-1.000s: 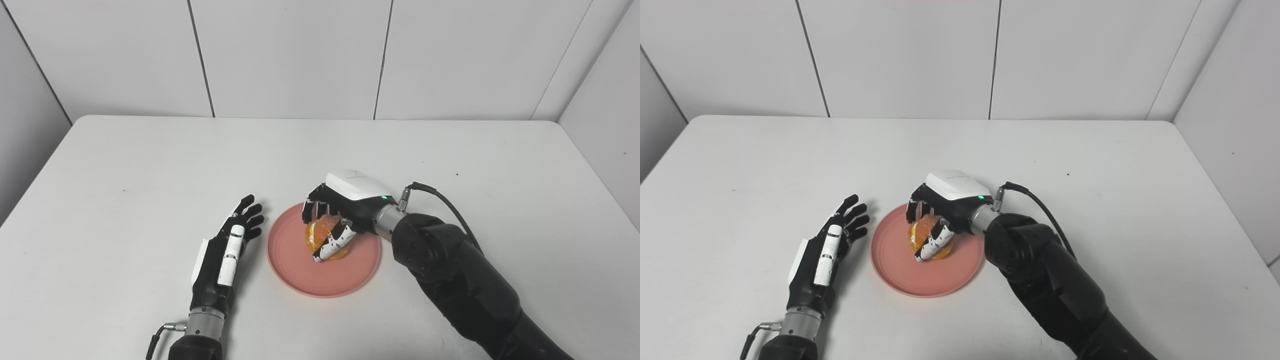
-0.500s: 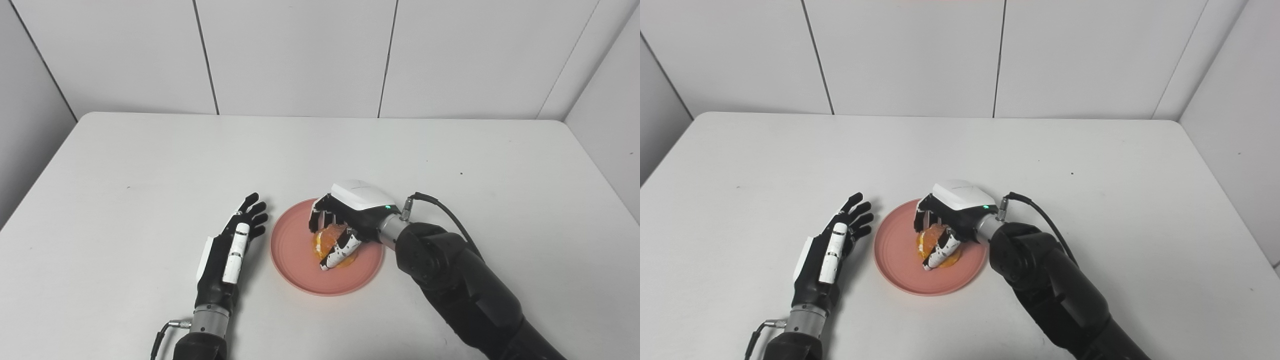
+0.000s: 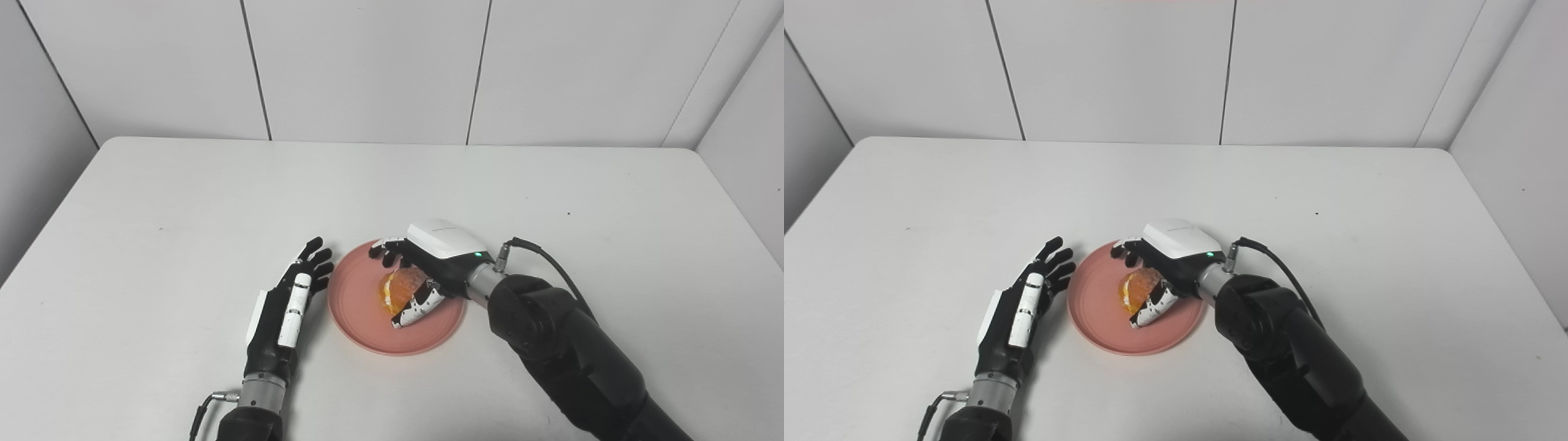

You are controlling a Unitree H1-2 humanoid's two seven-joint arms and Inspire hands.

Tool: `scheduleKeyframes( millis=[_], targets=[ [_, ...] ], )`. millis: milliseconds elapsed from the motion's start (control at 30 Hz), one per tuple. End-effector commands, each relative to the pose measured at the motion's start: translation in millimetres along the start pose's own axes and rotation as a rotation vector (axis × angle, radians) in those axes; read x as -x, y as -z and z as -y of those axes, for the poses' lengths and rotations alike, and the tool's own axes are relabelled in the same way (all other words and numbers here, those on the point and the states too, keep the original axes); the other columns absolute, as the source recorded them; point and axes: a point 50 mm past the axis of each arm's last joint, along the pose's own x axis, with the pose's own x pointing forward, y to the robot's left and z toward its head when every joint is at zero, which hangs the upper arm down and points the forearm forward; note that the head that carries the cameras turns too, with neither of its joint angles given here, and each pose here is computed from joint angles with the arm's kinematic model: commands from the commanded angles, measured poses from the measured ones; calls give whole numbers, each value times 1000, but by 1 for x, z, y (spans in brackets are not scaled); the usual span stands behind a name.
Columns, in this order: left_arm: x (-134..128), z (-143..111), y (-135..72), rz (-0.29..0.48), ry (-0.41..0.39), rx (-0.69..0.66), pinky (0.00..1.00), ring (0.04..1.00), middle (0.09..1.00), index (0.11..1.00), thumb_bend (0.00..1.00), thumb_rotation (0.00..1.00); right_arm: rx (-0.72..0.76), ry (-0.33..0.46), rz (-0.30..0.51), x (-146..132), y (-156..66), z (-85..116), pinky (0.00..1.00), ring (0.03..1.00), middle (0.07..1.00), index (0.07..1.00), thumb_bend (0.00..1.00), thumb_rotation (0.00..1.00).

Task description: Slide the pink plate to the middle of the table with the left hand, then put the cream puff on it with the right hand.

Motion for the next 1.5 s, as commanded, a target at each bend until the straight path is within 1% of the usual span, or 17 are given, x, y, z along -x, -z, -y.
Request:
scheduleKeyframes(
  millis=[0, 67, 200, 467, 500, 600, 633, 700, 767, 833, 867, 900, 1000, 1033, 1167, 1367, 1467],
  targets=[
    [7, 6, -5, 19, -22, 17, 841, 848, 867, 855, 479, 1000, 35, 66, 36, 4, -7, 19, 536, 758, 863, 918, 762, 216],
    [7, 6, -4, 18, -23, 17, 840, 849, 867, 855, 479, 1000, 39, 72, 40, 5, -7, 21, 532, 770, 881, 927, 767, 224],
    [7, 6, -4, 19, -24, 17, 840, 851, 870, 857, 475, 1000, 48, 75, 45, 8, -9, 28, 602, 832, 930, 954, 781, 272],
    [6, 5, -3, 23, -26, 18, 840, 848, 869, 856, 475, 1000, 35, 108, 63, 19, -11, 44, 681, 880, 956, 977, 811, 339],
    [6, 5, -3, 24, -26, 18, 840, 848, 869, 856, 475, 1000, 25, 123, 65, 21, -12, 48, 688, 885, 956, 978, 813, 346],
    [6, 5, -3, 28, -27, 20, 835, 846, 868, 855, 469, 1000, 13, 162, 68, 28, -13, 55, 657, 869, 955, 981, 842, 441],
    [6, 5, -4, 30, -28, 22, 835, 846, 868, 855, 468, 1000, 8, 178, 73, 30, -13, 57, 656, 868, 955, 981, 843, 446],
    [5, 4, -3, 36, -27, 20, 839, 851, 871, 858, 466, 1000, -31, 231, 93, 38, -11, 64, 669, 868, 951, 979, 844, 485],
    [6, 4, -2, 37, -32, 15, 835, 850, 870, 857, 473, 1000, -69, 293, 100, 45, -8, 70, 682, 865, 937, 974, 851, 561],
    [6, 4, -2, 39, -35, 10, 832, 850, 871, 858, 477, 1000, -92, 332, 99, 51, -5, 72, 658, 858, 942, 979, 853, 640],
    [6, 4, -2, 40, -40, 6, 832, 850, 871, 858, 480, 1000, -122, 366, 104, 55, -1, 72, 671, 862, 946, 983, 845, 672],
    [6, 3, -2, 42, -43, 3, 835, 851, 872, 858, 487, 1000, -143, 388, 107, 58, 1, 73, 715, 877, 952, 993, 825, 722],
    [6, 2, -1, 54, -51, -3, 842, 853, 871, 856, 491, 1000, -243, 470, 92, 68, 13, 70, 766, 894, 955, 999, 822, 780],
    [6, 2, -1, 57, -53, -6, 847, 857, 872, 857, 494, 1000, -277, 490, 83, 72, 17, 68, 803, 916, 969, 1000, 807, 843],
    [6, 0, -1, 57, -62, -3, 859, 861, 873, 859, 513, 1000, -377, 546, 32, 85, 26, 56, 871, 954, 997, 1000, 762, 984],
    [7, 0, -1, 69, -66, -8, 858, 865, 880, 871, 503, 1000, -503, 624, -47, 101, 39, 25, 871, 946, 979, 1000, 738, 1000],
    [8, -1, -1, 69, -70, -9, 862, 869, 881, 872, 499, 1000, -584, 645, -55, 105, 42, 11, 870, 941, 970, 994, 717, 1000]
  ],
)
